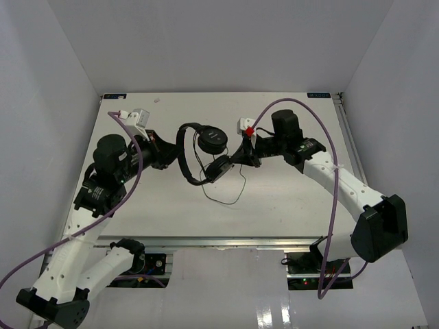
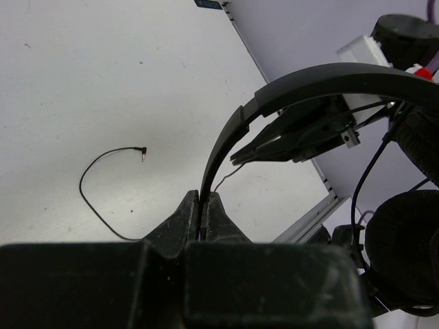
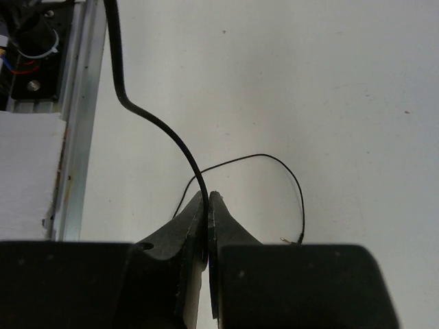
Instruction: Wrap the headphones
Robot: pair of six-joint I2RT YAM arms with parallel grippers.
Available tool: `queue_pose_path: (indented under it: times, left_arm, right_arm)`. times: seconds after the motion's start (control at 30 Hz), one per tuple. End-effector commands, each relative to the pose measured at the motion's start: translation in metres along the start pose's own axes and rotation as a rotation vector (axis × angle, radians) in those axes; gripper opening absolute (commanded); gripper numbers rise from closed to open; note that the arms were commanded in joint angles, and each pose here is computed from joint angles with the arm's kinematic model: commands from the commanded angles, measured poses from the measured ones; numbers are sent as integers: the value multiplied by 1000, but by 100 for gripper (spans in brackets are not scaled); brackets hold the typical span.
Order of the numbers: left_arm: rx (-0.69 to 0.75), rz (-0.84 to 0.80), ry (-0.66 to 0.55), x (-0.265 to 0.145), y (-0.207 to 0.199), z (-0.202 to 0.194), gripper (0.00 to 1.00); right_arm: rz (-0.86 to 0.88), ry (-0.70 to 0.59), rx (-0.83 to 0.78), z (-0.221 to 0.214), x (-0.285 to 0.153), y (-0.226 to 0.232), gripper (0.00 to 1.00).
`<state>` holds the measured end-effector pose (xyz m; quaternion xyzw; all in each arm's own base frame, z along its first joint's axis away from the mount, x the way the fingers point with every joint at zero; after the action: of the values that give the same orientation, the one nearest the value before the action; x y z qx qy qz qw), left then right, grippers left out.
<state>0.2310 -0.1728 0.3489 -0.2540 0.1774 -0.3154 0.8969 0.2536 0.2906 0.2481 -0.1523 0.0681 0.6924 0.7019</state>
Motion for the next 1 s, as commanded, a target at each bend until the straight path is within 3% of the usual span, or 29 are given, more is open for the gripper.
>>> queue_pose_path:
  times: [0.0, 0.53, 0.97]
  left_arm:
    - [-51, -38, -61, -7, -24, 29, 0]
    - [-240, -29, -198, 13, -28, 67, 0]
    - [-313, 78, -302, 24, -14, 97, 0]
  right_arm:
    - [59, -154, 39, 28, 2, 11, 8]
    - [214, -309, 166, 37, 6, 39, 9]
    - [326, -342, 213, 38, 29, 58, 12]
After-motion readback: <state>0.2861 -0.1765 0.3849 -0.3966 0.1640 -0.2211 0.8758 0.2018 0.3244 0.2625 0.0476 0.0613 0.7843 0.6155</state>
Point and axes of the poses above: each gripper's point midway between its finger pads, its own x axis out along the fingers, its own y axis along the line the jaws close on, z = x × y, the point moved 1 cm from there along -x, back along the fingers, and after that the axes turned 3 degrees about -x, right-handed, at the moved point
